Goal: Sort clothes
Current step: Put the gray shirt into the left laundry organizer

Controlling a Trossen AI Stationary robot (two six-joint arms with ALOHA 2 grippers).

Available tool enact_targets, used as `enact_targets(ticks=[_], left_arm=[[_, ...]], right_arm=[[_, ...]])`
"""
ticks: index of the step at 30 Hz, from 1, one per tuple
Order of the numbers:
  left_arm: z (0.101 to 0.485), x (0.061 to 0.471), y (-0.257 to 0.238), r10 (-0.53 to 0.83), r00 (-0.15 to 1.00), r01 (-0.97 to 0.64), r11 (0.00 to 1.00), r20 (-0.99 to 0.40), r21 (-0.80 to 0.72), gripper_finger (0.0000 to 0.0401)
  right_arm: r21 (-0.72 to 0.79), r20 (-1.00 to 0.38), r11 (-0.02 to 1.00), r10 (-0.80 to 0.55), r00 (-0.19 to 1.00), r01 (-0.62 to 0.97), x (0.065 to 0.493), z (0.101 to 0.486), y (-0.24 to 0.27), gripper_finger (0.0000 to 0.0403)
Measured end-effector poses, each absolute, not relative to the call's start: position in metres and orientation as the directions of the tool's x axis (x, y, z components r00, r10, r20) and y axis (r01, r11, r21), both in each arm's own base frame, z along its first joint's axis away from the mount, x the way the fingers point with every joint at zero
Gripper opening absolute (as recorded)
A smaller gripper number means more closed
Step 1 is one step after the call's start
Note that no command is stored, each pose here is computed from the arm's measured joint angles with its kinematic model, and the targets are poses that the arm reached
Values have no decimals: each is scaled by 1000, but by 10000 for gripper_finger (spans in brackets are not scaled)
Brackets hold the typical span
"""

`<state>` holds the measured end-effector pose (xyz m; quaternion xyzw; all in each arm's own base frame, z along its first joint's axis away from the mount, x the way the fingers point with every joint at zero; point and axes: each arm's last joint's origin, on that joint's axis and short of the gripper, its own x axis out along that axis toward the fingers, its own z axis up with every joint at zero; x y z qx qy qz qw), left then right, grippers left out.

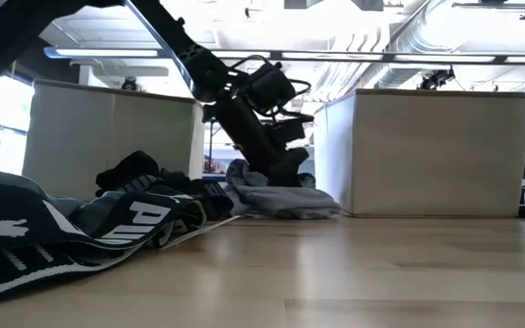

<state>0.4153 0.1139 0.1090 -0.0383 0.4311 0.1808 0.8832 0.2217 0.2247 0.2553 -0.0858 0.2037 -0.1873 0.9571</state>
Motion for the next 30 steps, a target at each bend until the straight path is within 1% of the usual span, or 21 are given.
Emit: enact_targets(ticks=[3,5,6,9,11,13,16,17,19,21,23,25,27,30], left_arm=[[109,416,113,184,585,-314,949,-790,-12,92],[114,419,110,51,607,-260,956,-793,-138,34],[117,422,108,-23,616,-224,953,-787,-204,21],[134,429,92,-188,607,-128,936,-772,-328,24],[156,433,78,-214,598,-79,943,-772,-322,24],[192,431,63,-193,597,-30,965,-778,-262,16],[259,418,36,-97,639,8,993,-763,-120,7],[278,411,26,-45,649,-4,998,-760,-63,7],[318,395,6,91,681,-50,996,-727,77,8],[358,375,-13,240,715,-94,964,-657,249,13],[399,351,-27,399,748,-184,892,-530,412,15],[431,329,-32,555,736,-309,785,-388,536,15],[457,310,-29,693,668,-422,654,-272,628,15],[487,283,-10,859,491,-569,441,-143,694,16]], right_arm=[[-237,-358,915,-393,847,325,222,255,225,201],[-237,-358,915,-393,847,325,222,255,225,201],[-237,-358,915,-394,847,325,222,255,225,201],[-237,-358,915,-394,847,325,222,255,225,201],[-236,-358,916,-393,847,325,222,255,225,201],[-235,-360,917,-390,848,323,221,255,225,201],[-231,-364,921,-382,849,315,220,255,226,201],[-228,-363,921,-381,850,316,220,255,226,201],[-229,-364,921,-380,851,313,220,255,227,201],[-230,-364,922,-380,851,313,220,255,227,201],[-229,-364,922,-379,851,313,220,255,227,201],[-229,-363,922,-379,851,313,220,255,227,201],[-230,-363,921,-380,851,313,220,255,227,201],[-235,-364,921,-381,850,312,220,255,227,201]])
